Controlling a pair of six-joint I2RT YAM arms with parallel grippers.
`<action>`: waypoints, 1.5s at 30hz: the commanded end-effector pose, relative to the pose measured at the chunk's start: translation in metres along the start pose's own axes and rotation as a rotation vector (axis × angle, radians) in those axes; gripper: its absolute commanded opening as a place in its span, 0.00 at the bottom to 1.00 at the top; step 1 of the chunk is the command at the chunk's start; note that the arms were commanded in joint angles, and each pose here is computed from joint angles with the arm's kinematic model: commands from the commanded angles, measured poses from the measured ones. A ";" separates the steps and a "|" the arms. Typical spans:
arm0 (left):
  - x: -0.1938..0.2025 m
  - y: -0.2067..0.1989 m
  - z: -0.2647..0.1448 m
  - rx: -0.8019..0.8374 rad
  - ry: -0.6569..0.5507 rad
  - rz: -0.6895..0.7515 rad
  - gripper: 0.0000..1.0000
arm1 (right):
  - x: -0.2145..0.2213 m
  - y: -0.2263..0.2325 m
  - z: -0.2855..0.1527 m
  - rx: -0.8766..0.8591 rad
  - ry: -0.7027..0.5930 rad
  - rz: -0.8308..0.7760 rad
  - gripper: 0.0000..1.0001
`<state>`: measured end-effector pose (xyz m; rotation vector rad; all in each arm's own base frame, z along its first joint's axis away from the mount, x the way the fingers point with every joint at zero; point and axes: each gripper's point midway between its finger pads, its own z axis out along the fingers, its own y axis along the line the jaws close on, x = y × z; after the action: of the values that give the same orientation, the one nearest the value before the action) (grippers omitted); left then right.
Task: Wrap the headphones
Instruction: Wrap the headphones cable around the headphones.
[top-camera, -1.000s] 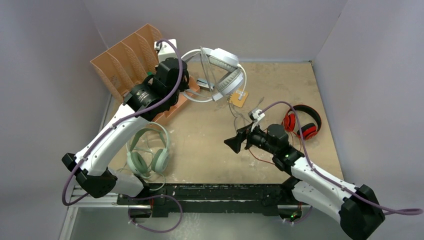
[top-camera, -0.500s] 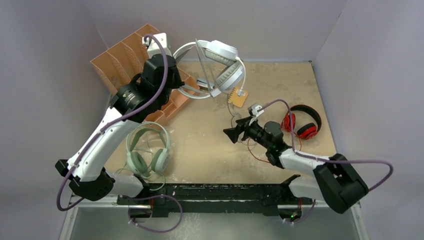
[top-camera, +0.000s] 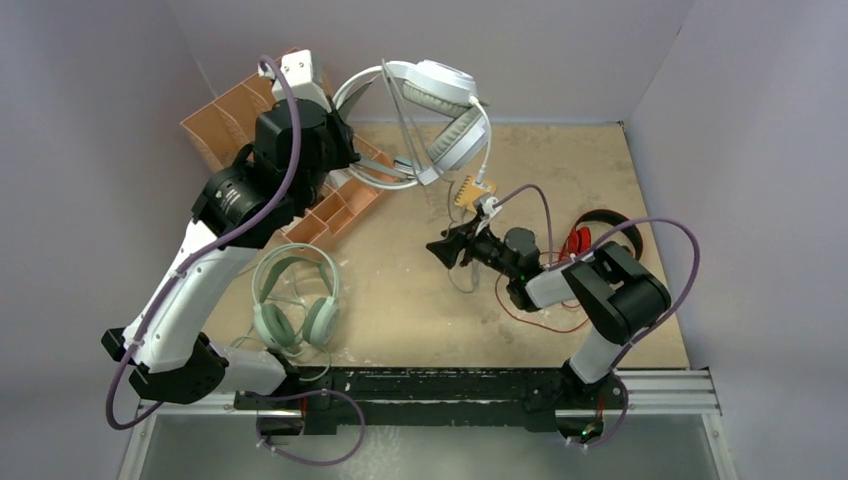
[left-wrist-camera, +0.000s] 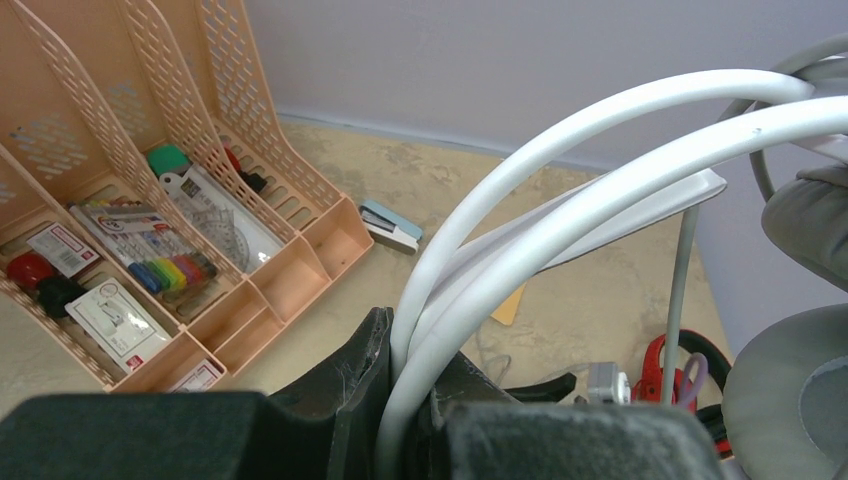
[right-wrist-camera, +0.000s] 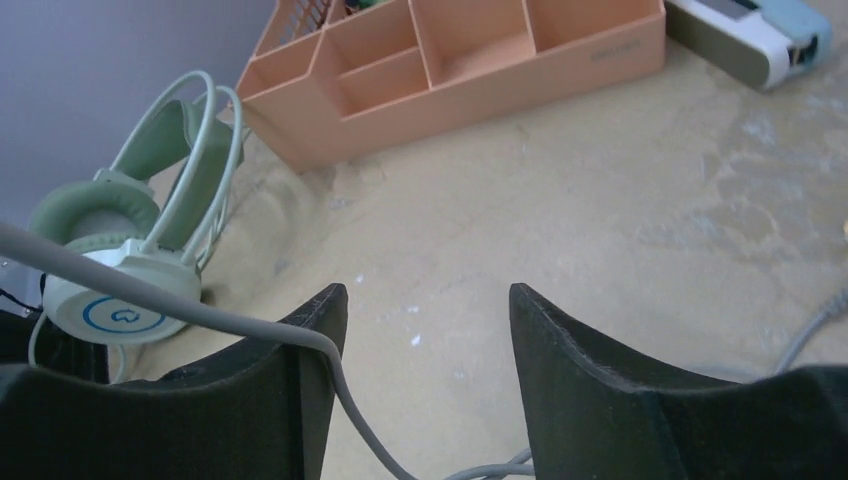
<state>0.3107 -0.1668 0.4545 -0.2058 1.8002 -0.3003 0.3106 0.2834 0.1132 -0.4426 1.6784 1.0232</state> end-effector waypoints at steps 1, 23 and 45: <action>-0.055 -0.017 -0.024 0.104 -0.128 -0.164 0.00 | -0.039 0.029 0.024 -0.136 -0.128 -0.048 0.56; -0.093 -0.093 -0.030 0.432 -0.182 -0.257 0.00 | 0.031 0.060 -0.049 -0.085 0.168 -0.007 0.00; 0.118 -0.022 -0.118 0.764 0.438 0.414 0.00 | -0.040 -0.030 -0.093 0.254 0.262 0.201 0.00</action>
<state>0.1855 -0.2297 0.4206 0.7093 1.8540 -0.8129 0.2834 0.2132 0.1403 -0.3120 1.9485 1.0259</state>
